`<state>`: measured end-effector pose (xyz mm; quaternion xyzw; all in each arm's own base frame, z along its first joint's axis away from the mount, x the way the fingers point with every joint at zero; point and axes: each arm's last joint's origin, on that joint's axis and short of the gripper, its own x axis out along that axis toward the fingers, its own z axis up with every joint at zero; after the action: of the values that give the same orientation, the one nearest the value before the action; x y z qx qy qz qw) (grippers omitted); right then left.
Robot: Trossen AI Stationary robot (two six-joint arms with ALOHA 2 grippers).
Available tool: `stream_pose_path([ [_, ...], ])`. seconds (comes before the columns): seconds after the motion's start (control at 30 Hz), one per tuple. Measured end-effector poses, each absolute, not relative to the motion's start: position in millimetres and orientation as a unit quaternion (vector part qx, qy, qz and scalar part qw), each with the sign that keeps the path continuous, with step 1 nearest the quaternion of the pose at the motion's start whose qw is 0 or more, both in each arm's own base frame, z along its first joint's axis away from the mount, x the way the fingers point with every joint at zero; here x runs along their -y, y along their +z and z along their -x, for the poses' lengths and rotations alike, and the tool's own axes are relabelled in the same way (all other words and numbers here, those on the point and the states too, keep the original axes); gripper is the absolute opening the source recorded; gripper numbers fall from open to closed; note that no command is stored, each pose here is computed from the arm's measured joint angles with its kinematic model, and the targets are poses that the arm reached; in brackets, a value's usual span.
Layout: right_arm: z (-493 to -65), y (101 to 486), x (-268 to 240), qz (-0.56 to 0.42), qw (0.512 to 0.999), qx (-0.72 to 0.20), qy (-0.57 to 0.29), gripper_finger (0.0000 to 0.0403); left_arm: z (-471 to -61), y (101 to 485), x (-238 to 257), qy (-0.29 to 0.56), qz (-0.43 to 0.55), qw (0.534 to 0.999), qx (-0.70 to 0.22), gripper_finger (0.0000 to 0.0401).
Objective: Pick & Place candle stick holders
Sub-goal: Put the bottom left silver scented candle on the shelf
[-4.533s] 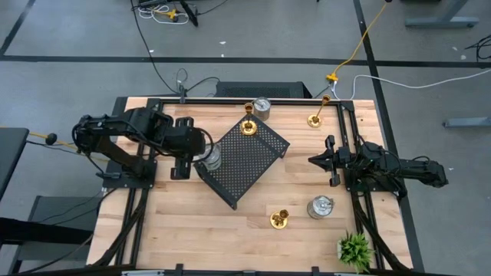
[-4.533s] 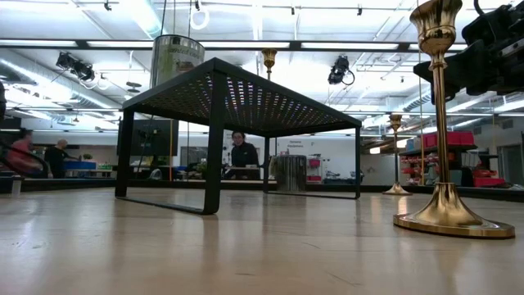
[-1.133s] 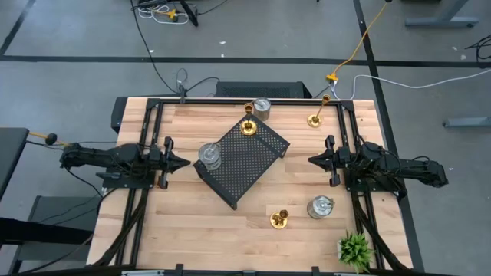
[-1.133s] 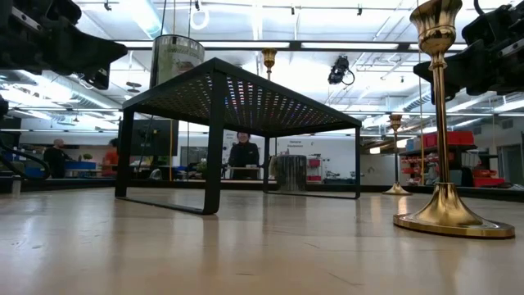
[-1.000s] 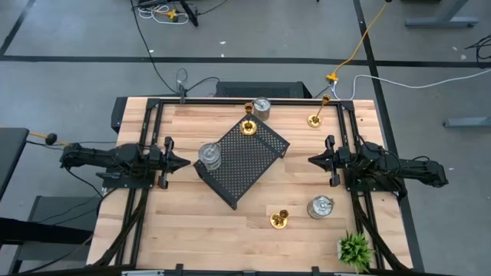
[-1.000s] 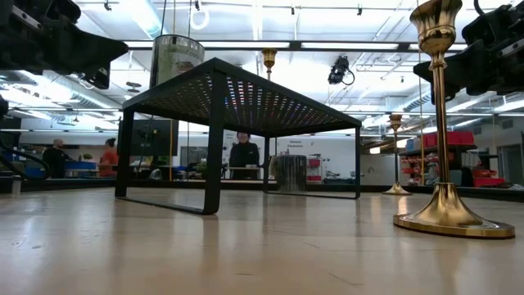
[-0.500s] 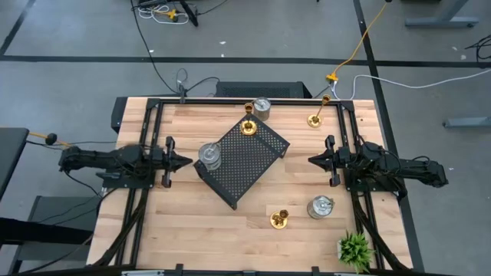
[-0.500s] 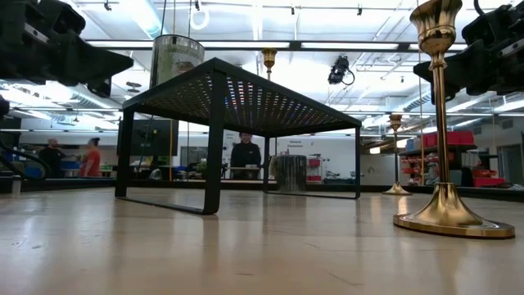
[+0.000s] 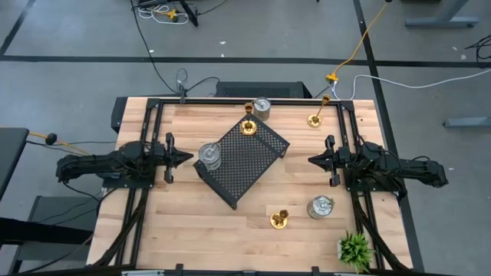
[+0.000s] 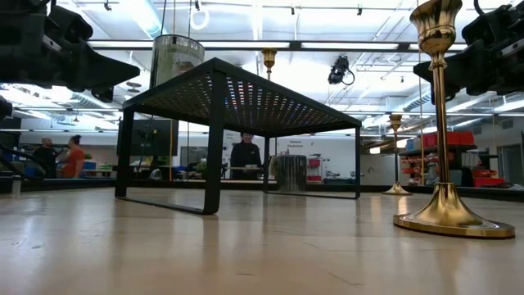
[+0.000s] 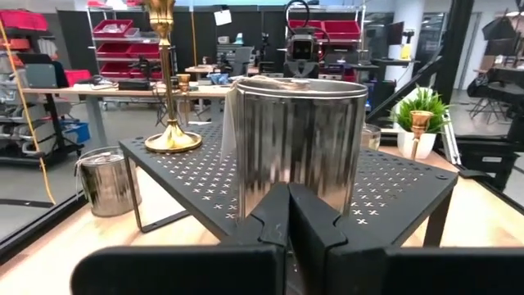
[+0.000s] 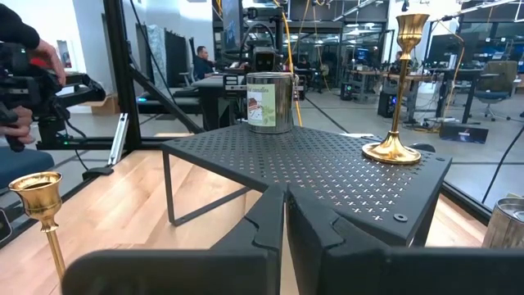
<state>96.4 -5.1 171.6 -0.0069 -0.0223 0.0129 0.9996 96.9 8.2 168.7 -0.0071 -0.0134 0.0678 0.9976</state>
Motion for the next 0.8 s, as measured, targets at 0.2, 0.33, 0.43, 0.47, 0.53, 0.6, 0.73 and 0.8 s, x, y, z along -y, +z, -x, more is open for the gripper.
stream_pose_path([
  [0.2, -96.3, 171.7, 5.1, 0.007, 1.000, 0.022, 0.013, 0.0023, -98.8, 165.7, -7.3, 0.049, 0.027, 0.998, -0.004, 0.0018],
  [0.33, -96.4, 171.6, 5.1, 0.007, 1.000, 0.022, 0.013, 0.0023, -100.8, 163.1, -7.6, 0.051, 0.034, 0.998, -0.020, 0.0011],
  [0.43, -96.3, 171.7, 5.1, 0.007, 1.000, 0.022, 0.013, 0.0023, -101.9, 161.5, -7.7, 0.052, 0.039, 0.997, -0.029, 0.0008],
  [0.47, -96.4, 171.6, 5.1, 0.007, 1.000, 0.022, 0.013, 0.0023, -102.0, 161.3, -7.7, 0.052, 0.043, 0.997, -0.030, 0.0007],
  [0.53, -96.4, 171.6, 5.1, 0.007, 1.000, 0.022, 0.013, 0.0023, -101.9, 161.4, -7.7, 0.053, 0.047, 0.997, -0.029, 0.0009],
  [0.6, -96.4, 171.6, 5.1, 0.007, 1.000, 0.022, 0.013, 0.0023, -102.0, 161.8, -7.7, 0.053, 0.047, 0.997, -0.027, 0.0014],
  [0.73, -96.4, 171.6, 5.1, 0.007, 1.000, 0.022, 0.013, 0.0023, -102.1, 162.9, -7.8, 0.054, 0.047, 0.997, -0.019, 0.0022],
  [0.8, -96.4, 171.6, 5.1, 0.007, 1.000, 0.022, 0.013, 0.0023, -102.1, 163.0, -7.7, 0.053, 0.047, 0.997, -0.019, 0.0024],
])
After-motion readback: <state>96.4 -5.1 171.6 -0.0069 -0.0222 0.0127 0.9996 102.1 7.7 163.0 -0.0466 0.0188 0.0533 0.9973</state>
